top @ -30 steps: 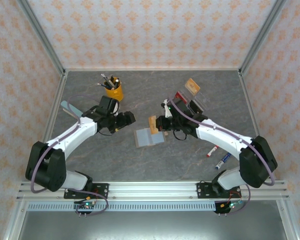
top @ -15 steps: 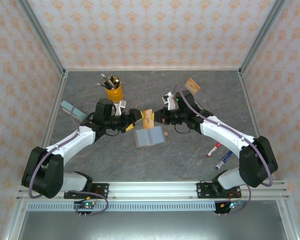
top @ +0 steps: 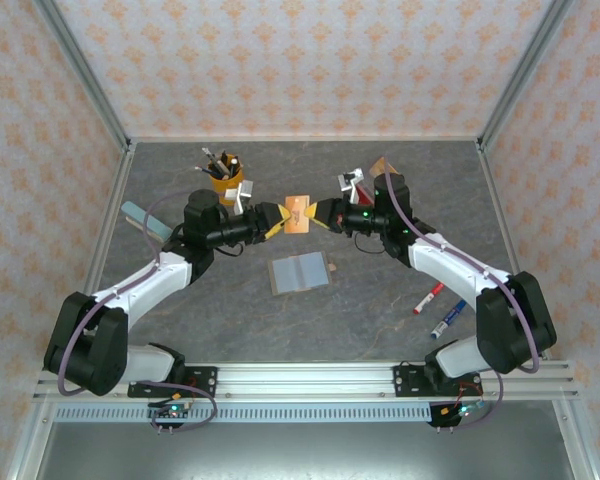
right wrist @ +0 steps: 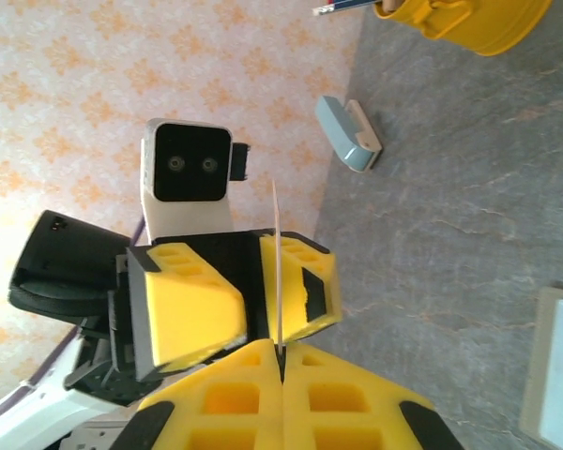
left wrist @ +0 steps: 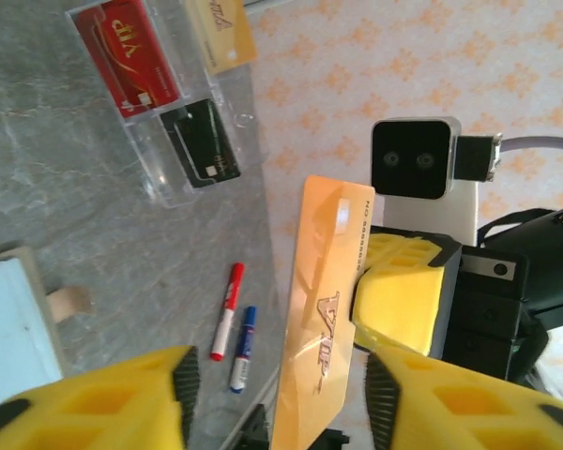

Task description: Take the credit cards out of the card holder

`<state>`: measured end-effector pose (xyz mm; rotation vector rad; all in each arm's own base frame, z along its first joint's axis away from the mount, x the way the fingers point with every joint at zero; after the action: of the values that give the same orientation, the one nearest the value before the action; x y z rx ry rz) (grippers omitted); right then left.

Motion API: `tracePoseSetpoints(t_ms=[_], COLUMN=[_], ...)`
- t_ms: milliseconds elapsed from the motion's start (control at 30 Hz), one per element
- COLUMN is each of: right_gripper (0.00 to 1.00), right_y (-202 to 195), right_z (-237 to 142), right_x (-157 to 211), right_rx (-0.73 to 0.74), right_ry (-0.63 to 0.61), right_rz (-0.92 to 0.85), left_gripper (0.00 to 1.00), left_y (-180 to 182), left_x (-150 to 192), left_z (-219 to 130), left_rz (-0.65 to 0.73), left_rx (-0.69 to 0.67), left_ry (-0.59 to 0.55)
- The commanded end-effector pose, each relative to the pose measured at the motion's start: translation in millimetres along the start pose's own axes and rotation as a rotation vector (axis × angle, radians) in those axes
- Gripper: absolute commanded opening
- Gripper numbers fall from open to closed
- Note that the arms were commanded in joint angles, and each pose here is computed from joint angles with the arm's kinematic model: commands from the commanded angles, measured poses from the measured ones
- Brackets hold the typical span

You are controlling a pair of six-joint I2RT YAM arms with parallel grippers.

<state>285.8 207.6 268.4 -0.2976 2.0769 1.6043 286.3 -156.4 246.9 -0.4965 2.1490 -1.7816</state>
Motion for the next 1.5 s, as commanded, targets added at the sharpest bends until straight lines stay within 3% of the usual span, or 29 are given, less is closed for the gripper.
tracePoseSetpoints(t_ms=[0,100,233,267,400,500,600,800,833,900,1033,1133,1267,1467], right_gripper=[0.00,0.00,0.00,0.00,0.16,0.21,0.18,0.00,0.00,0.00,0.00,0.00,0.00,0.00], right_y=[20,19,16,17,21,24,22,13,11,9,6,1,-17,-46], right_z=[-6,-6,-5,-5,-3,3,5,3,1,-6,-25,-35,-49,-60], right_x=[-8,-8,-7,-6,-3,-1,0,-2,-2,-6,-19,-35,-61,-104], right_rx=[-0.089,-0.089,-0.093,-0.097,-0.106,-0.117,-0.119,-0.022,0.019,0.119,0.435,0.636,0.884,1.035], right_ry=[-0.034,-0.037,-0.035,-0.035,-0.029,-0.017,-0.031,-0.063,-0.065,-0.064,-0.037,0.006,0.040,0.176], right_rz=[-0.043,-0.034,-0.021,-0.025,-0.025,-0.020,0.002,0.010,-0.005,-0.076,-0.266,-0.407,-0.543,-0.709], left_gripper=[0.38,0.29,0.02,0.00,0.00,0.00,0.00,0.00,0.04,0.22,0.56,0.72,0.84,0.96], left_y=[-12,-16,-22,-21,-20,-19,-16,-4,0,8,27,36,39,39], left_x=[1,2,5,6,7,5,3,1,0,-1,-1,-3,-8,-9], left_z=[5,5,7,8,10,11,13,11,9,2,-25,-43,-57,-73], left_rz=[0.020,0.025,0.028,0.027,0.022,0.013,0.004,-0.022,-0.025,-0.022,0.004,0.010,0.027,0.039], left_rx=[0.068,0.085,0.103,0.100,0.095,0.092,0.080,-0.011,-0.050,-0.154,-0.474,-0.624,-0.739,-0.823], left_ry=[0.022,0.019,0.020,0.020,0.005,-0.011,-0.018,-0.056,-0.071,-0.109,-0.214,-0.275,-0.321,-0.374])
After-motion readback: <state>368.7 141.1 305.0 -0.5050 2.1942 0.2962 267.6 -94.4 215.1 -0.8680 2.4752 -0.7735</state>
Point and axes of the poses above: each hand's point on the last joint's axis, 136 mm out from that joint toward the fingers, its own z axis out along the fingers, its own y axis along the line the jaws close on, x = y × z, the point moved 9 cm from there along -z, back along the fingers, and after that the axes turned 13 degrees about -z, right-handed, at the moved point
